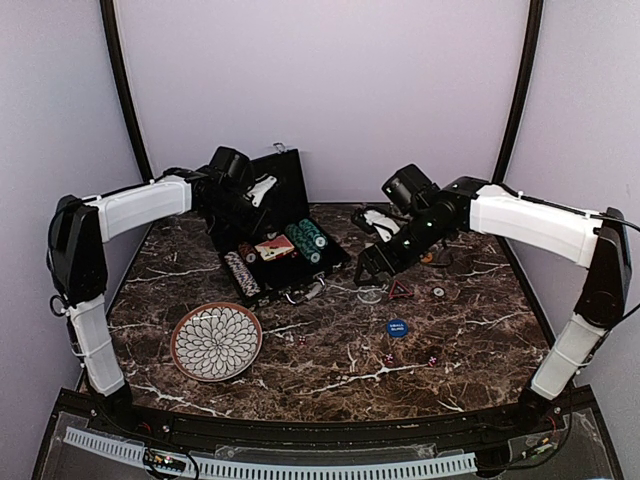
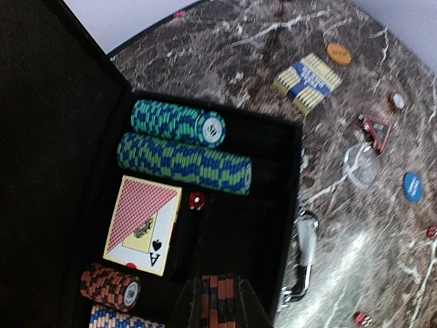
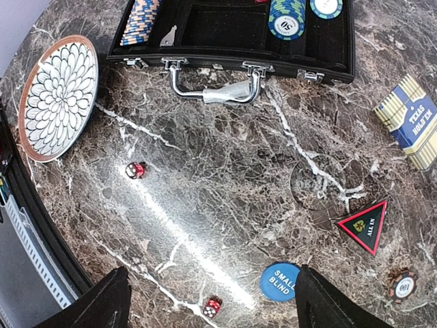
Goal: Pack up texas hold em set
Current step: Place the pile of poker chips in the slot.
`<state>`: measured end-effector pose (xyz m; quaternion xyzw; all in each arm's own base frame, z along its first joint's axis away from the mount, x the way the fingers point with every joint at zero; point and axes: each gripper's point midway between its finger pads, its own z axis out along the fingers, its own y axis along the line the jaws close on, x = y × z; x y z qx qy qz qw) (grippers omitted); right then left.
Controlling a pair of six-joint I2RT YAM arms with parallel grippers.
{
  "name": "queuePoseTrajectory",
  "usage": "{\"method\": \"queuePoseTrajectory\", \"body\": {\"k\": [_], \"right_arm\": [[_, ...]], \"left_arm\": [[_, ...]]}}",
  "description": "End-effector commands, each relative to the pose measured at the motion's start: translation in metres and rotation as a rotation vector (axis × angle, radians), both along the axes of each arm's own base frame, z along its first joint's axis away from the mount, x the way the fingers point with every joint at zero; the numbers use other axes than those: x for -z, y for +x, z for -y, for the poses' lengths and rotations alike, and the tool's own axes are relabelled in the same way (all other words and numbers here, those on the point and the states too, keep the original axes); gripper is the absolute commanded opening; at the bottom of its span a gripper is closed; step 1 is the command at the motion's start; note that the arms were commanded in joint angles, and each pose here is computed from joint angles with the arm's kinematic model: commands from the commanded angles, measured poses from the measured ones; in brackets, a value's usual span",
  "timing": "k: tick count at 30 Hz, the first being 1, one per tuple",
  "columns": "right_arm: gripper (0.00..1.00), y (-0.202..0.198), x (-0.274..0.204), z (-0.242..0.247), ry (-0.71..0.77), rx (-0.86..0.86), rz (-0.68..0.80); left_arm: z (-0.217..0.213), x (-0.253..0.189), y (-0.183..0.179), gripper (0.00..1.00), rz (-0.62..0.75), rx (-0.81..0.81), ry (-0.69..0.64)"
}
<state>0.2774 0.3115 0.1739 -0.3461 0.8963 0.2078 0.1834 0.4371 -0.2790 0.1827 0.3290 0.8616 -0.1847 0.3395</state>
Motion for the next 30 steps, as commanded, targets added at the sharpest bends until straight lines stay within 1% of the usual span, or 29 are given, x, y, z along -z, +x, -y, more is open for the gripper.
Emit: {"method": "queuePoseTrajectory", "body": {"k": [1, 4, 10, 23, 30], "right_arm": [[0.84, 0.002, -0.005, 0.001, 0.041, -0.012, 0.026], [0.84, 0.001, -0.003, 0.002, 0.038, -0.013, 0.022], [0.84, 0.002, 0.002, 0.005, 0.028, -0.009, 0.015], [0.84, -0.001, 0.007, 0.005, 0.025, -0.005, -0.010], [0.84, -0.001, 0.010, 0.006, 0.021, -0.001, -0.019]], "left_arm": [[-0.028, 0.044, -0.002, 0.00, 0.001, 0.111, 0.285], [-0.033, 0.059, 0.003, 0.00, 0.013, 0.148, 0.358], [-0.040, 0.079, 0.014, 0.00, 0.015, 0.164, 0.421], [-0.050, 0.109, 0.030, 0.00, 0.001, 0.156, 0.492], [-0.052, 0.117, 0.033, 0.00, -0.009, 0.159, 0.501]]}}
